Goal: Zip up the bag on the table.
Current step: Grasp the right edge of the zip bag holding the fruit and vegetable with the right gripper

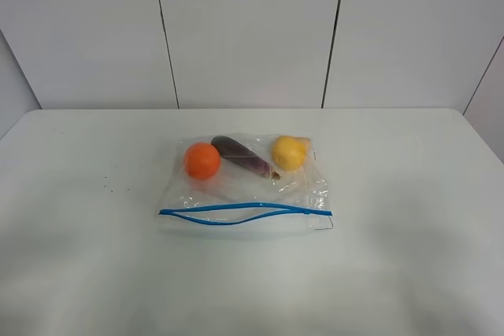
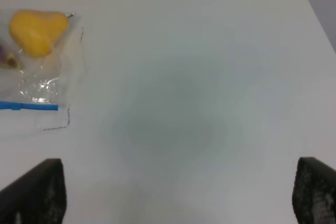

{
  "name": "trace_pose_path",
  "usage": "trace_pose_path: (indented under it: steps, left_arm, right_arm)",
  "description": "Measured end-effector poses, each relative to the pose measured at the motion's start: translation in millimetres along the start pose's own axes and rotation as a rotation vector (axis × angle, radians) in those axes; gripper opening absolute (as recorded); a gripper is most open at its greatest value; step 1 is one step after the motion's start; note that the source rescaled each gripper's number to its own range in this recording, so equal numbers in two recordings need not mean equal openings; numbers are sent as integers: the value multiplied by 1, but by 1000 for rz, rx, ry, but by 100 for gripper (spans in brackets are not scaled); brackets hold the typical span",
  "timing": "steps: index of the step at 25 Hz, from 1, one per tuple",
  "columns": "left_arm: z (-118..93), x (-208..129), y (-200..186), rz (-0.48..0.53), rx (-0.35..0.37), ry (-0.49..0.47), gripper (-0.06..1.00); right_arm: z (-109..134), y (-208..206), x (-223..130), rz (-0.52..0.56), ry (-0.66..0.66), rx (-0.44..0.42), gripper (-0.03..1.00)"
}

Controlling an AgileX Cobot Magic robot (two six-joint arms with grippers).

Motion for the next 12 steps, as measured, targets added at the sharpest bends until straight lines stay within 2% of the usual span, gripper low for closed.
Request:
trace_pose_path:
  steps: [6, 8, 12]
  left_arm:
    - [0, 0, 0, 0, 0, 0, 100]
    - [0, 0, 0, 0, 0, 0, 100]
    - [0, 0, 0, 0, 0, 0, 100]
  right_arm:
    - [0, 0, 0, 0, 0, 0, 95]
    - [2, 3, 7, 33, 0, -9, 95]
    - [14, 15, 43, 136, 11, -20, 95]
Point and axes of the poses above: a point on each arm's last joint axis where the gripper is mounted, y pointing out along that axis toward the gripper, z along the wrist's bending axis when the last joint is at zero, x = y × z, the point moved 3 cm from there along y, pointing out along that axis toward the gripper, and after that the axes turned 14 degrees about y, right-handed, at the moved point
